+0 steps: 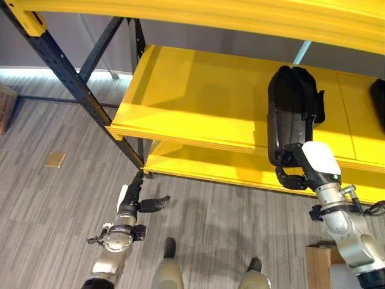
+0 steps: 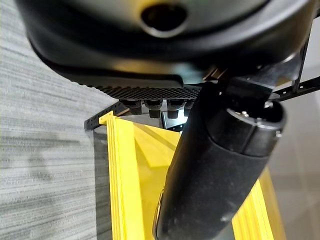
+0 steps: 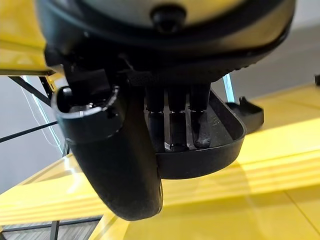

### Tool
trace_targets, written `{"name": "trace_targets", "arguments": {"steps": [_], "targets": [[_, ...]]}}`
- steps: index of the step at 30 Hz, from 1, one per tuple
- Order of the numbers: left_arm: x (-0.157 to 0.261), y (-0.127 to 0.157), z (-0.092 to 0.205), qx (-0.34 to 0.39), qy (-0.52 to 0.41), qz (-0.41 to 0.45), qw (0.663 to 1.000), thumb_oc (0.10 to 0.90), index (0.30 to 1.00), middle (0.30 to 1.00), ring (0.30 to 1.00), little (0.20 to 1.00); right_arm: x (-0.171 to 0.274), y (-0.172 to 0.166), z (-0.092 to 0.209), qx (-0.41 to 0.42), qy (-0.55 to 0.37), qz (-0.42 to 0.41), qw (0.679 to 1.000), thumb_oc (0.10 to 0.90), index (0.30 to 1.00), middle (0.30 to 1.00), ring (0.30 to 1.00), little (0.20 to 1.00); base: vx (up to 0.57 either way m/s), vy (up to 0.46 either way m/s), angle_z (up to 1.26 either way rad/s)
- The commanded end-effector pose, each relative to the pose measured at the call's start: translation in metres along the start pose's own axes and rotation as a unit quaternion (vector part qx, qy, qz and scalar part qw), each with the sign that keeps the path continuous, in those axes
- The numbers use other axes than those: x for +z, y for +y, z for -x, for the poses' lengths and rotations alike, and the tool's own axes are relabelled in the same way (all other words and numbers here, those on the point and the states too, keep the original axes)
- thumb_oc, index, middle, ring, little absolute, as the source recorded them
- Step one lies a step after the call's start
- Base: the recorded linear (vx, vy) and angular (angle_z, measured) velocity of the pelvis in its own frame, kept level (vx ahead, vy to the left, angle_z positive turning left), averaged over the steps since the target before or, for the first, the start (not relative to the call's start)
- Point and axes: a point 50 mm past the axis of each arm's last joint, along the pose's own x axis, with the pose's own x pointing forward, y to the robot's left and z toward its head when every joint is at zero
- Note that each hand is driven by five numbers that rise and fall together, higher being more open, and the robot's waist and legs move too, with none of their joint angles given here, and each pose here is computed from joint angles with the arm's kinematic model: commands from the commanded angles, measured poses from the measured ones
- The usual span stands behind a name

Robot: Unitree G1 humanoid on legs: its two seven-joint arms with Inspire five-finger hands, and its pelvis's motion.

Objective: Move parts from the plastic box to the shelf.

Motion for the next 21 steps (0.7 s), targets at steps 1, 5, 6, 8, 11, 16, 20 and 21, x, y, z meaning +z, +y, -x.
{"name": "trace_targets", "arguments": {"steps": [1,5,6,8,11,16,20,21], "targets": [[0.033,0.003,-0.007,0.015,-0.089,0.005,0.996,0.9,1.0,1.0,1.0,1.0,0.033,-0.055,-0.036,-0.109,-0.106,0.032,0.988,0.4,0.3,0.3,0.3,0.3,0.02,0.048,-0.06],[0.031,0.001,-0.004,0.009,-0.086,0.012,0.996,0.9,1.0,1.0,1.0,1.0,0.054,-0.06,-0.069,-0.115,-0.133,-0.001,0.984,0.4,0.3,0.3,0.3,0.3,0.03,0.018,-0.01],[0.031,0.001,-0.004,0.01,-0.086,0.012,0.996,0.9,1.0,1.0,1.0,1.0,0.054,-0.06,-0.069,-0.115,-0.134,-0.001,0.984,0.4,0.3,0.3,0.3,0.3,0.02,-0.003,0.07],[0.033,0.0,-0.004,0.008,-0.088,0.016,0.996,0.9,1.0,1.0,1.0,1.0,0.059,-0.063,-0.081,-0.119,-0.135,-0.008,0.984,0.4,0.3,0.3,0.3,0.3,0.01,-0.006,0.07],[0.034,0.001,-0.004,0.009,-0.09,0.021,0.996,0.9,1.0,1.0,1.0,1.0,0.064,-0.066,-0.098,-0.123,-0.129,-0.012,0.984,0.4,0.3,0.3,0.3,0.3,0.01,-0.016,0.16],[0.042,-0.002,-0.005,-0.004,-0.108,0.03,0.994,0.9,1.0,1.0,1.0,1.0,0.059,-0.081,-0.133,-0.125,-0.083,0.024,0.988,0.4,0.3,0.3,0.3,0.3,0.02,-0.002,0.2],[0.047,-0.002,-0.007,-0.008,-0.115,0.033,0.993,0.9,1.0,1.0,1.0,1.0,0.063,-0.098,-0.15,-0.136,-0.071,0.043,0.987,0.4,0.3,0.3,0.3,0.3,0.02,0.001,0.23],[0.047,-0.003,-0.007,-0.01,-0.116,0.035,0.993,0.9,1.0,1.0,1.0,1.0,0.063,-0.102,-0.153,-0.141,-0.067,0.042,0.987,0.4,0.3,0.3,0.3,0.3,0.02,0.005,0.12]]}}
